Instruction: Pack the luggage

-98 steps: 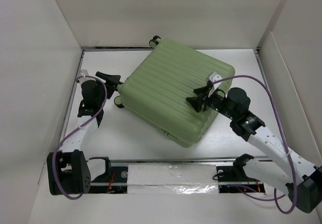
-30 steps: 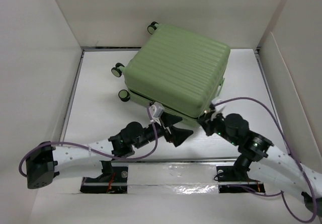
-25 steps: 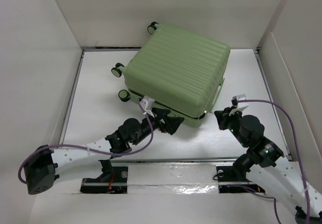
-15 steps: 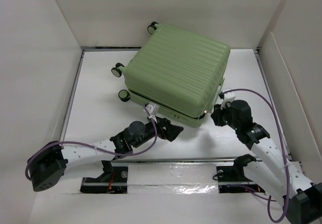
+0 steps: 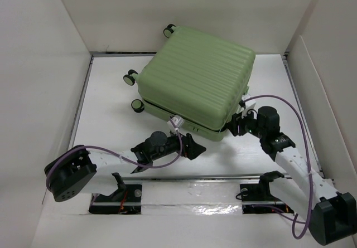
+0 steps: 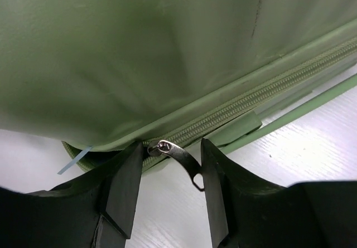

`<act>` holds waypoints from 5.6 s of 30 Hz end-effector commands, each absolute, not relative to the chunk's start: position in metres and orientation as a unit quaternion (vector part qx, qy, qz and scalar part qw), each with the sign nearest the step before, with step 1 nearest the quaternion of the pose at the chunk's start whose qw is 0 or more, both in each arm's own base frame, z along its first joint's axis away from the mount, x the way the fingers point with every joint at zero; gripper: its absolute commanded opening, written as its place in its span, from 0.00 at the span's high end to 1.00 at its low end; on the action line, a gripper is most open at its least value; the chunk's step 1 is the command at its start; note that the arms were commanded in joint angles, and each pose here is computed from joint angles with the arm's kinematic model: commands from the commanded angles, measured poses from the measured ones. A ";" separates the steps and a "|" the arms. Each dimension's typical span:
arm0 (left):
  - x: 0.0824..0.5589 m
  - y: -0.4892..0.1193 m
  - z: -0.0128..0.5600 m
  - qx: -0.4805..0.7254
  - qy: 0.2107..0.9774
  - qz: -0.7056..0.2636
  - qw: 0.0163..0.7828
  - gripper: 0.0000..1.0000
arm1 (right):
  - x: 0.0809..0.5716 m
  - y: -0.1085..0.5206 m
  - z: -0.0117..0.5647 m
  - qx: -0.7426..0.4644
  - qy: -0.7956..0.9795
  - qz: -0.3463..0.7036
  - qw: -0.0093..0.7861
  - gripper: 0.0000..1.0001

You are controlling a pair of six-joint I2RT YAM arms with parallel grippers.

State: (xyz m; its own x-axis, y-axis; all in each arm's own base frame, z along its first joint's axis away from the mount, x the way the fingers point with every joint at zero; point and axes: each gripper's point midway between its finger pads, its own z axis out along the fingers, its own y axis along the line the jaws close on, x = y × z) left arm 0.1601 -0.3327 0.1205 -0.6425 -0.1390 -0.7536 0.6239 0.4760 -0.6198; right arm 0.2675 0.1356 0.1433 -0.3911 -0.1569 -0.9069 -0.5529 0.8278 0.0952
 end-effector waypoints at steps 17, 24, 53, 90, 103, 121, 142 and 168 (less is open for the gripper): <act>0.178 -0.318 0.128 0.113 0.755 -0.497 0.412 0.01 | 0.219 0.216 0.158 -0.316 0.750 0.336 0.475 1.00; 0.204 -0.320 0.128 0.082 0.760 -0.478 0.433 0.01 | 0.212 0.196 0.135 -0.277 0.786 0.289 0.471 1.00; 0.200 -0.317 0.121 0.090 0.765 -0.477 0.423 0.01 | 0.248 0.210 0.165 -0.274 0.761 0.273 0.521 0.55; 0.251 -0.196 0.181 -0.114 0.749 -0.324 0.566 0.01 | 0.170 0.298 0.162 -0.180 0.767 0.318 0.528 1.00; 0.387 -0.012 0.299 -0.379 0.585 -0.350 0.626 0.01 | 0.159 0.288 0.153 -0.213 0.768 0.318 0.513 1.00; 0.530 -0.032 0.264 -0.323 0.693 -0.394 0.511 0.01 | 0.152 0.287 0.149 -0.239 0.760 0.326 0.508 1.00; 0.554 -0.071 0.258 -0.334 0.670 -0.464 0.473 0.31 | 0.153 0.290 0.143 -0.237 0.769 0.320 0.501 1.00; 0.326 -0.147 0.192 -0.236 0.680 -0.407 0.563 1.00 | 0.171 0.299 0.174 -0.248 0.732 0.357 0.525 1.00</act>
